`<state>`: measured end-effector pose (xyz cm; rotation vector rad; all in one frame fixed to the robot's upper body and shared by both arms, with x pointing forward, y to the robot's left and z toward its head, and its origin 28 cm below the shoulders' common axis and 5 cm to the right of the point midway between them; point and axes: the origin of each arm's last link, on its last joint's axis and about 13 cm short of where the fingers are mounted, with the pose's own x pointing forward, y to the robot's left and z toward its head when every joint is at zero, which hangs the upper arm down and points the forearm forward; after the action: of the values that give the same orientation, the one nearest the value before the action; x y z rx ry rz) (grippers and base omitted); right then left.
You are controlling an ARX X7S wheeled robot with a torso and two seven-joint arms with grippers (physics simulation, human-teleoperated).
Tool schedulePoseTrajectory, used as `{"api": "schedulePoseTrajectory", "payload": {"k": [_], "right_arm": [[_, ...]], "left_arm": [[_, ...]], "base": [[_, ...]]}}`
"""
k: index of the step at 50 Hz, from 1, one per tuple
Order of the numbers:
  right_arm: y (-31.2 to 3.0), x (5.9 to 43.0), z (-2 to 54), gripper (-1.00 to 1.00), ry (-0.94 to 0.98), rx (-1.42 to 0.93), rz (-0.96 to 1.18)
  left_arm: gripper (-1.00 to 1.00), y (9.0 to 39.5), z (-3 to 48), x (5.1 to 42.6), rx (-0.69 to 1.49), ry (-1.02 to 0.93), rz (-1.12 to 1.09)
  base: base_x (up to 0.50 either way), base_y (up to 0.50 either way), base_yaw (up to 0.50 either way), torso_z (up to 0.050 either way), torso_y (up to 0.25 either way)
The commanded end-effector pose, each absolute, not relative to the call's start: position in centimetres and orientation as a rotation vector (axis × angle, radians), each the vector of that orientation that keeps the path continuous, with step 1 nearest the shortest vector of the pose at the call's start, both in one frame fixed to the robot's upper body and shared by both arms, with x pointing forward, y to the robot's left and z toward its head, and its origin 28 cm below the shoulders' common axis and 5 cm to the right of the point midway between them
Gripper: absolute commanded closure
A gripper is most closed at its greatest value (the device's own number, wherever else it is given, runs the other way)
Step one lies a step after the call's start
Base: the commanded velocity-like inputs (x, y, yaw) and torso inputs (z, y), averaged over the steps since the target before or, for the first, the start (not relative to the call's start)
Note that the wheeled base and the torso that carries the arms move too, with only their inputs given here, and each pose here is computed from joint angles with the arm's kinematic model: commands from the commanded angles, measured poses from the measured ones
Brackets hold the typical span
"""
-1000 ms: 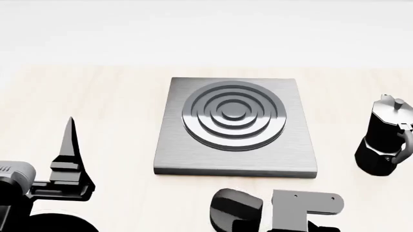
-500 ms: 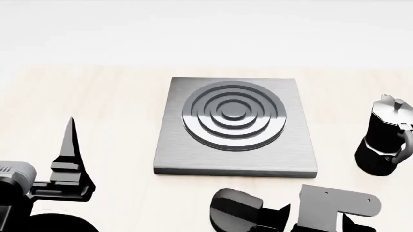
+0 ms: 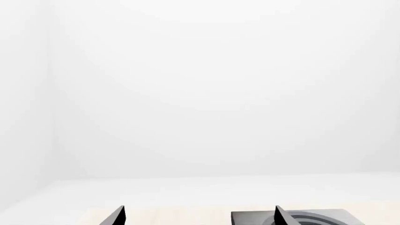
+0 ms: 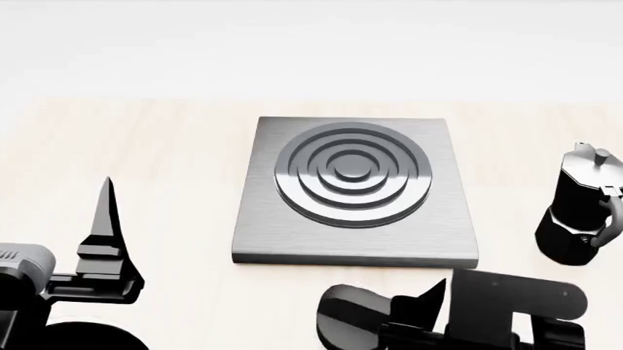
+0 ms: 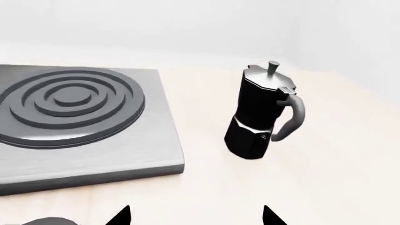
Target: Turn on the stove.
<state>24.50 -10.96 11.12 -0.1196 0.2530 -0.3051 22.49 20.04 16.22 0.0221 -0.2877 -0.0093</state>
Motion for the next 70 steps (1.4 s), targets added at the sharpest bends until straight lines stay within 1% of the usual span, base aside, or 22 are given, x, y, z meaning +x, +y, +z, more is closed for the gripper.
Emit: {"api": "schedulePoseTrajectory", "payload": {"k": [1,10,19,22,59,70], "right_arm": [[-10.6,24.1,12.0,-1.0,0.174,-0.138,-0.294],[-10.3,23.9,12.5,-1.0,0.09,-0.195,-0.292],[-10.1,23.7,13.2,-1.0,0.044,-0.212,-0.286],[-9.9,23.6,13.4,-1.0,0.012,-0.254,-0.28],[-8.6,22.4,15.8,-1.0,-0.211,-0.313,-0.23],[-8.2,22.1,16.3,-1.0,-0.246,-0.325,-0.205]], "left_arm": [[-1.0,20.0,16.3,22.5,0.021,-0.287,-0.009],[-1.0,20.0,16.2,22.5,0.023,-0.288,-0.01],[-1.0,20.0,16.2,22.5,0.022,-0.287,-0.01],[-1.0,20.0,16.2,22.5,0.023,-0.287,-0.011],[-1.0,20.0,16.2,22.4,0.021,-0.285,-0.013],[-1.0,20.0,16.3,22.5,0.019,-0.288,-0.012]], "base": [[0.0,0.0,0.0,0.0,0.0],[0.0,0.0,0.0,0.0,0.0],[0.0,0.0,0.0,0.0,0.0],[0.0,0.0,0.0,0.0,0.0],[0.0,0.0,0.0,0.0,0.0],[0.0,0.0,0.0,0.0,0.0]]}}
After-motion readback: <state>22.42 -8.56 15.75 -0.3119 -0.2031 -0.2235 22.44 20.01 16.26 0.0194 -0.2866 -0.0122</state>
